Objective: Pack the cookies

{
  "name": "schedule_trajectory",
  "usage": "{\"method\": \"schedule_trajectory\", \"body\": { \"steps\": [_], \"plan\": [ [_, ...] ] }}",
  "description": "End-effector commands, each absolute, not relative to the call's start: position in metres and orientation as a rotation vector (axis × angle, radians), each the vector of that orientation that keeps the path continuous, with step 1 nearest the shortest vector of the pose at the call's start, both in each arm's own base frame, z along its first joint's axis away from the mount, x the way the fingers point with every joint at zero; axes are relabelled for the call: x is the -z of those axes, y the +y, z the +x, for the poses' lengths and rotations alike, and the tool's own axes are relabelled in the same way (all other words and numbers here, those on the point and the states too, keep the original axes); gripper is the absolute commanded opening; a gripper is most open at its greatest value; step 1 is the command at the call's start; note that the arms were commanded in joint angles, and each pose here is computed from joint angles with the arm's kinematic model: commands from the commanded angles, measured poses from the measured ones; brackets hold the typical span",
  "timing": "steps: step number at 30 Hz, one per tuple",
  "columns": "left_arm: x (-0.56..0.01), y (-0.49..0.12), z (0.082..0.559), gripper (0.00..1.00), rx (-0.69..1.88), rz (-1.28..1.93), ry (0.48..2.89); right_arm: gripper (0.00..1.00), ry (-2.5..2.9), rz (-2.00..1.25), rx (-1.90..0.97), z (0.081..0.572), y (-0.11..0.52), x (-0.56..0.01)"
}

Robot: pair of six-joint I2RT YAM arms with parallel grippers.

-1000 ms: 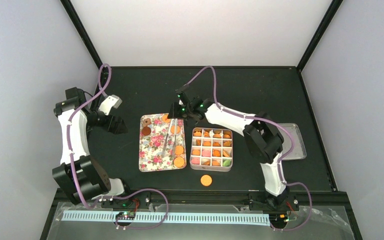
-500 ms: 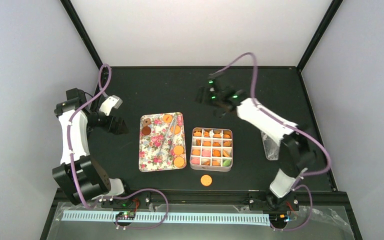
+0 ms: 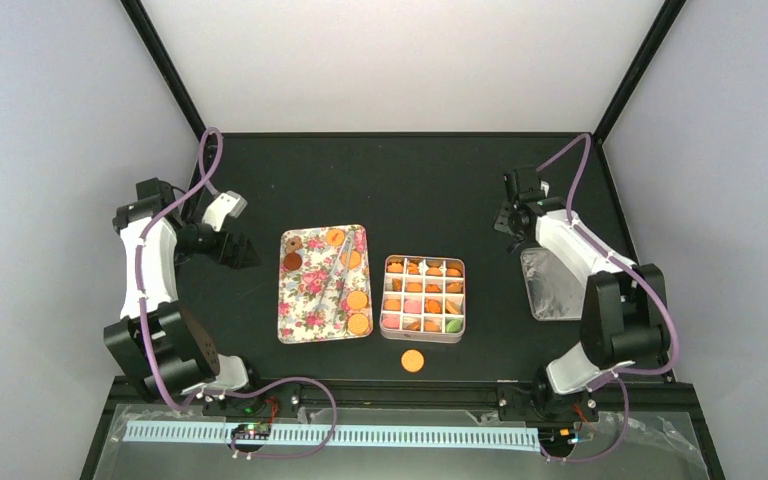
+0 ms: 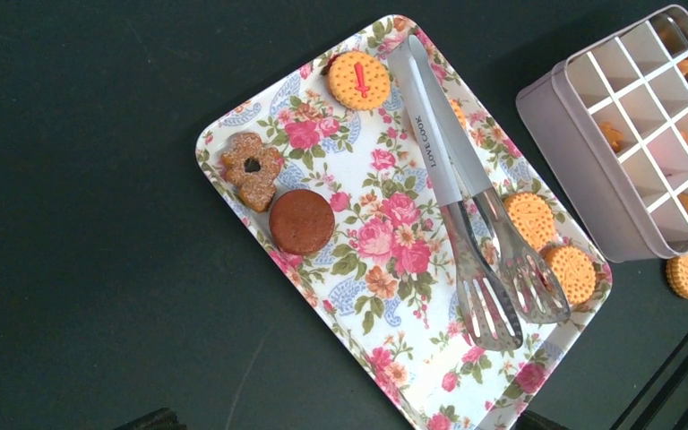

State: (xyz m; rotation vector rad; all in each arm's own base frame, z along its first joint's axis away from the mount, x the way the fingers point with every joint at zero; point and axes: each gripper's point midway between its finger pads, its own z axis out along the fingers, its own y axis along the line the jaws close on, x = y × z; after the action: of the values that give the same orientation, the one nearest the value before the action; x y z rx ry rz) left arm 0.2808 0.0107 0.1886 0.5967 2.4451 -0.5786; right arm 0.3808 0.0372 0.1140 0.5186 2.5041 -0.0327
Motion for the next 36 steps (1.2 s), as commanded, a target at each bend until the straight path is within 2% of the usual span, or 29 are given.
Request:
{"method": "schedule_trajectory", "body": {
  "steps": [1,6,18,21,25,29,32,36],
  "plan": [
    [-0.191,0.009,0.283,0.99,0.584,0.637,2.395,0.66,2.57,0.503,0.15,0.373,0.023,-0.094],
    [-0.187,0.008,0.282,0.99,0.582,0.645,2.391,0.62,2.656,0.517,0.223,0.354,0.015,-0.065],
    [-0.187,0.009,0.277,0.99,0.556,0.66,2.386,0.61,2.804,0.575,0.263,0.328,-0.003,-0.016],
    [-0.186,0.009,0.276,0.99,0.555,0.659,2.391,0.51,2.829,0.575,0.251,0.325,0.0,-0.006],
    [-0.192,0.008,0.277,0.99,0.563,0.657,2.376,0.26,2.822,0.556,0.22,0.331,0.003,-0.008],
    [-0.202,0.003,0.279,0.99,0.591,0.661,2.34,0.1,2.815,0.542,0.182,0.339,0.008,-0.011],
    [-0.207,0.001,0.279,0.99,0.602,0.659,2.33,0.01,2.806,0.526,0.143,0.347,0.013,-0.014],
    [-0.21,-0.005,0.279,0.99,0.631,0.665,2.316,0.01,2.746,0.526,0.085,0.361,0.018,-0.031]
  ]
}}
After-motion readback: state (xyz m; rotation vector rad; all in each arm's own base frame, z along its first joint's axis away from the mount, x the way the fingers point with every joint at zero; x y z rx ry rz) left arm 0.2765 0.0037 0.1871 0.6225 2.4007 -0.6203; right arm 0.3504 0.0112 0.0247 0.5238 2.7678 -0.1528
